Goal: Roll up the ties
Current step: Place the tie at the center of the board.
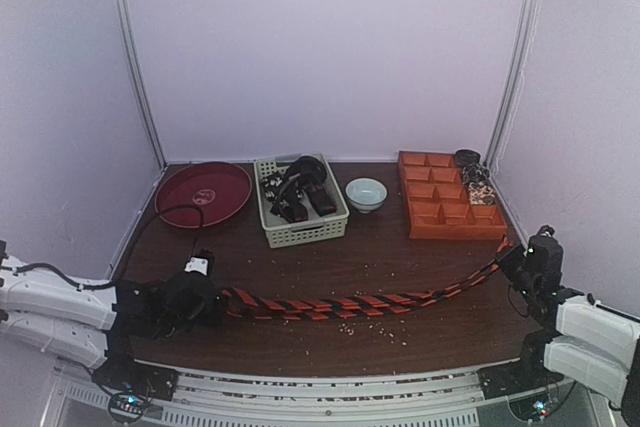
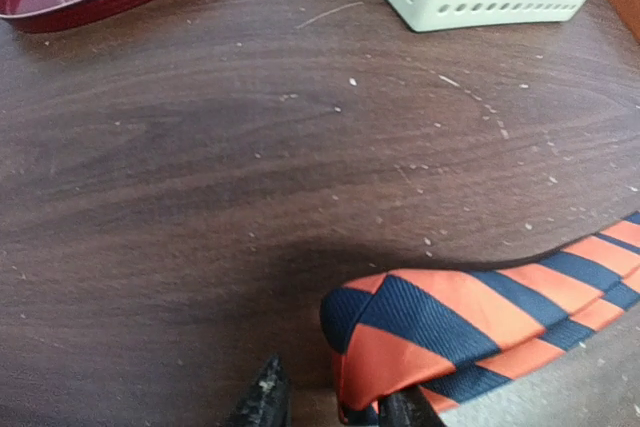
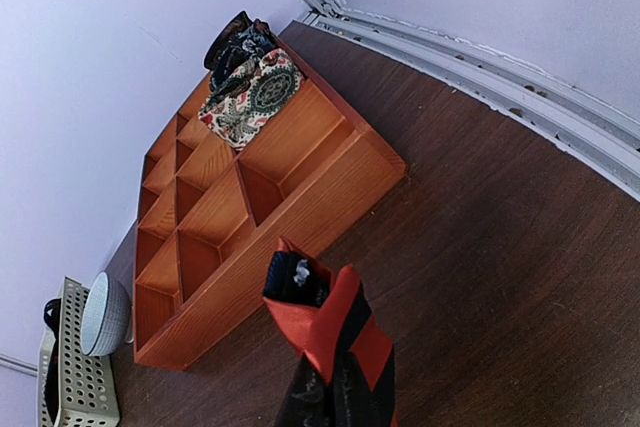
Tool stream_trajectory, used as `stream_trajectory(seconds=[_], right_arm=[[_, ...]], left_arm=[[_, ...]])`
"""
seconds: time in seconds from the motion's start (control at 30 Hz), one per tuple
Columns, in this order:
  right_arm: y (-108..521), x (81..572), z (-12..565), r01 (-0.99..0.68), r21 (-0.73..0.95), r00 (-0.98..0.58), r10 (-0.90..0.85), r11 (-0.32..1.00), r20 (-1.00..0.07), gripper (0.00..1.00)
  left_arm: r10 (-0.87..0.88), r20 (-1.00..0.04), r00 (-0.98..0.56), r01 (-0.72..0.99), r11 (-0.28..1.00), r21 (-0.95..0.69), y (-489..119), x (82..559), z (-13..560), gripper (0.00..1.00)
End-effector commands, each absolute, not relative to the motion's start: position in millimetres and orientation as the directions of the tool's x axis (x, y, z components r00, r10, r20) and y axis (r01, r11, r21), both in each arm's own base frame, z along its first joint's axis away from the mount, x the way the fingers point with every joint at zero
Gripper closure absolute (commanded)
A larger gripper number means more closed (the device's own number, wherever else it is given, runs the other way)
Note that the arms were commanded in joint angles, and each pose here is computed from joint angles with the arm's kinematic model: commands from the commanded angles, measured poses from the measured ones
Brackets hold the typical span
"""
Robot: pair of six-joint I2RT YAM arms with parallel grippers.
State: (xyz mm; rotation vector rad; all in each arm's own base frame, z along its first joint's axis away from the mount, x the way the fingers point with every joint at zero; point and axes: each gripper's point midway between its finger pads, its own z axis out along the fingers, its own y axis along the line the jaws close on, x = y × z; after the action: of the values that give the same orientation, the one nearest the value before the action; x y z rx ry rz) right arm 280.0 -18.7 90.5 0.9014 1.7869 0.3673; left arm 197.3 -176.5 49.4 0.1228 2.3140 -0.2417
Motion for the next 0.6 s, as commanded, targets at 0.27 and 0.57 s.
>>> stream_trajectory(seconds=[0.27, 0.57], right_arm=[[-29.5, 277.4, 88.2, 0.444, 0.627, -0.116, 0.735, 0.64, -0.668, 1.0], [-52.0, 260.4, 122.1, 0.59, 0.603, -0.041, 0.766, 0.536, -0.641, 0.55]], left_arm=[[-0.154, -0.721, -0.675, 0.166, 0.921, -0.353, -175.0, 184.9, 98.1, 0.62], [-0.168, -0.758, -0.63, 0.286, 0.858, -0.427, -209.0, 192.2, 133.8, 0.62]])
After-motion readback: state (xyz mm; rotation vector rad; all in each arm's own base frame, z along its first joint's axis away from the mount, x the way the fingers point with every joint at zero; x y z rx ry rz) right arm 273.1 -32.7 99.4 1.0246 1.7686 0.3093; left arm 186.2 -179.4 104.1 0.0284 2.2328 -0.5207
